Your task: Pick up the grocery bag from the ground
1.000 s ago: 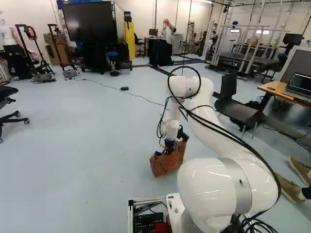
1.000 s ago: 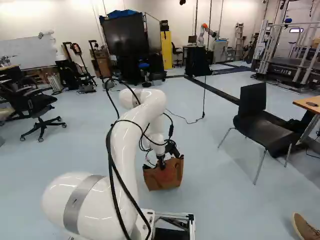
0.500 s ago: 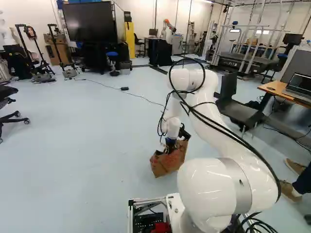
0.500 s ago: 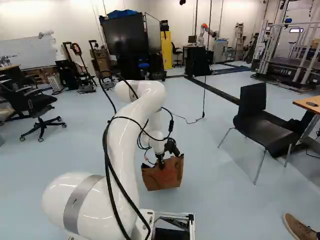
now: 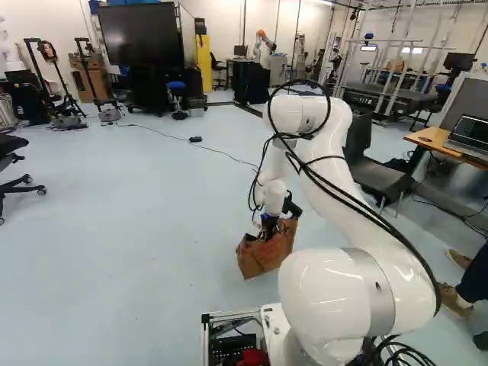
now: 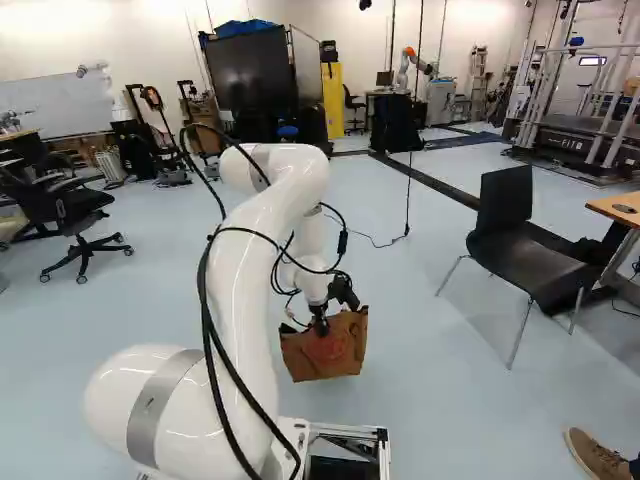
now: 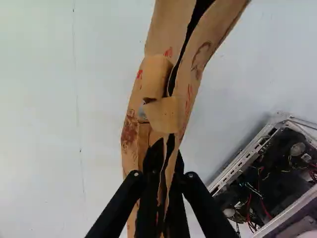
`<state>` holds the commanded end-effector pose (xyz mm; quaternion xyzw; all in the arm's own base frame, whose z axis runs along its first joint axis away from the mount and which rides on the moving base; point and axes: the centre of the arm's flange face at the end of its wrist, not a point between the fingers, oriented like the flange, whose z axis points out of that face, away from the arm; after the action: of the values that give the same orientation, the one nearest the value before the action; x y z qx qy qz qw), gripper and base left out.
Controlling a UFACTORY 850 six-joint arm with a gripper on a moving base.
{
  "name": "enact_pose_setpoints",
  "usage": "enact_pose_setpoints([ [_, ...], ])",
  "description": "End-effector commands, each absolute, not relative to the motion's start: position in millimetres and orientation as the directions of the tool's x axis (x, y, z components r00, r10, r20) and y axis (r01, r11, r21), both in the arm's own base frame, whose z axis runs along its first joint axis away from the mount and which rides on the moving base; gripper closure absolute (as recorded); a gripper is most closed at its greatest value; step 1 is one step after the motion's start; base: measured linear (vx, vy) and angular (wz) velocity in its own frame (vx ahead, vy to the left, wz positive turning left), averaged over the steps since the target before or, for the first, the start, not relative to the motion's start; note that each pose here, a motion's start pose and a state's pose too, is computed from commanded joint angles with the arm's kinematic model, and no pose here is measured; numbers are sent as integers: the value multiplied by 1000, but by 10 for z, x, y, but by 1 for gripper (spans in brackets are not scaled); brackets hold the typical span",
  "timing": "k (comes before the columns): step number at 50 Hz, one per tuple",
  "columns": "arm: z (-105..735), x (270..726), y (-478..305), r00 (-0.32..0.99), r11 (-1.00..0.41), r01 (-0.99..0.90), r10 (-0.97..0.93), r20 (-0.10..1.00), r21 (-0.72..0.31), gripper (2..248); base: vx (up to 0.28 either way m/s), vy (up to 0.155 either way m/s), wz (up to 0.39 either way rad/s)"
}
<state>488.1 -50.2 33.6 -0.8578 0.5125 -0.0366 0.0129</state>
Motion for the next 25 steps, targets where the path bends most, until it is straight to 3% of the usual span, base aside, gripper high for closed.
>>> enact_pose_setpoints([
  [25,714,4615,-502,467,-469,-881,-883,47,-56,231,0,0,0],
])
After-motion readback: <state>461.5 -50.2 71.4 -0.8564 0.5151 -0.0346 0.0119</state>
